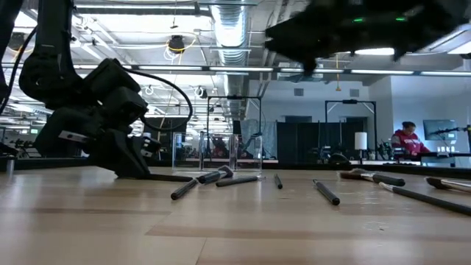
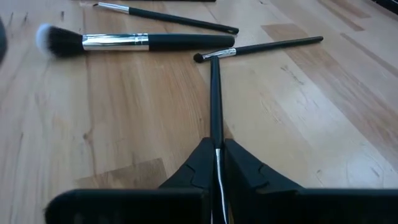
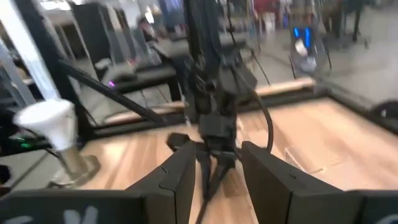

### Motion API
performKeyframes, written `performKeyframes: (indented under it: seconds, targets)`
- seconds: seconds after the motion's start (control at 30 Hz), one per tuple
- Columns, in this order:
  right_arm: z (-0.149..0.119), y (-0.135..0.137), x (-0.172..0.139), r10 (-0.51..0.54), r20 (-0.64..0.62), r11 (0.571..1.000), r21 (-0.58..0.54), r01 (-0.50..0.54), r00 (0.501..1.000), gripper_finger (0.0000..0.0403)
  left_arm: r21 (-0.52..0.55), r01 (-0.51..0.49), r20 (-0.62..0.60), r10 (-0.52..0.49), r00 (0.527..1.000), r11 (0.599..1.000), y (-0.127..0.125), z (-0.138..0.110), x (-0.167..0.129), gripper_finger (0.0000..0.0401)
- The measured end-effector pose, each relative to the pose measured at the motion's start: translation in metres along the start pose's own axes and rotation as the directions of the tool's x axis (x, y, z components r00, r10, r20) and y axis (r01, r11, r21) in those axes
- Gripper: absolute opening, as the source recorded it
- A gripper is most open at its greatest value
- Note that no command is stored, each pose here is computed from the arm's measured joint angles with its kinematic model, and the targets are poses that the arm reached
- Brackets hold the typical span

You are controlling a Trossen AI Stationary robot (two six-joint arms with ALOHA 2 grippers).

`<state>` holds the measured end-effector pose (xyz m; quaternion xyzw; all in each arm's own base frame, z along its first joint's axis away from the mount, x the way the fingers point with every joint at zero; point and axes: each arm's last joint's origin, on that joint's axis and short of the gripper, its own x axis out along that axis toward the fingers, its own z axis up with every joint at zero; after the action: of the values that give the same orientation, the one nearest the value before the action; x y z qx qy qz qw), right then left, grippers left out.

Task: Put items in baskets/containers
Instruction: Put the black eyeshadow brush into the transparent organizer

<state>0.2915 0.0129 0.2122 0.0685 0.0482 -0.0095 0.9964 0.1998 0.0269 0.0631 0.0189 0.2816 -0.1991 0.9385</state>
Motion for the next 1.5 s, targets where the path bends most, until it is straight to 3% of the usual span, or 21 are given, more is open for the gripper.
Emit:
performKeyframes:
  seconds: [0.1,0.27,0.47,0.73,1.13,1.5]
  targets:
    - [0.005,-0.004,0.031,0.01,-0.145,0.999,0.046,-0.003,0.989,0.0121,0.003,-0.023,0.009,0.022,1.0,1.0,-0.002,0.006,-0.002,0.0023]
    - [0.002,-0.004,0.073,-0.031,-0.428,0.998,0.041,0.054,0.903,0.0121,0.031,-0.064,-0.004,0.064,0.998,0.997,-0.009,0.015,-0.005,0.0022]
    - [-0.016,-0.004,0.126,-0.015,-0.501,1.0,-0.009,0.012,0.865,0.0121,0.043,-0.086,-0.031,0.087,0.996,0.995,-0.015,0.017,-0.006,0.0022]
    - [-0.036,-0.004,0.172,-0.018,-0.688,0.999,-0.032,-0.005,0.725,0.012,0.033,-0.107,-0.027,0.108,0.994,0.994,-0.017,0.02,-0.005,0.0022]
    - [-0.071,-0.005,0.205,0.029,-0.746,1.0,0.017,-0.024,0.666,0.0121,0.035,-0.125,-0.014,0.125,0.992,0.992,-0.016,0.023,-0.006,0.0023]
    - [-0.068,-0.005,0.211,0.031,-0.716,0.999,0.013,-0.032,0.697,0.0118,0.04,-0.144,-0.011,0.145,0.989,0.989,-0.016,0.024,-0.006,0.0023]
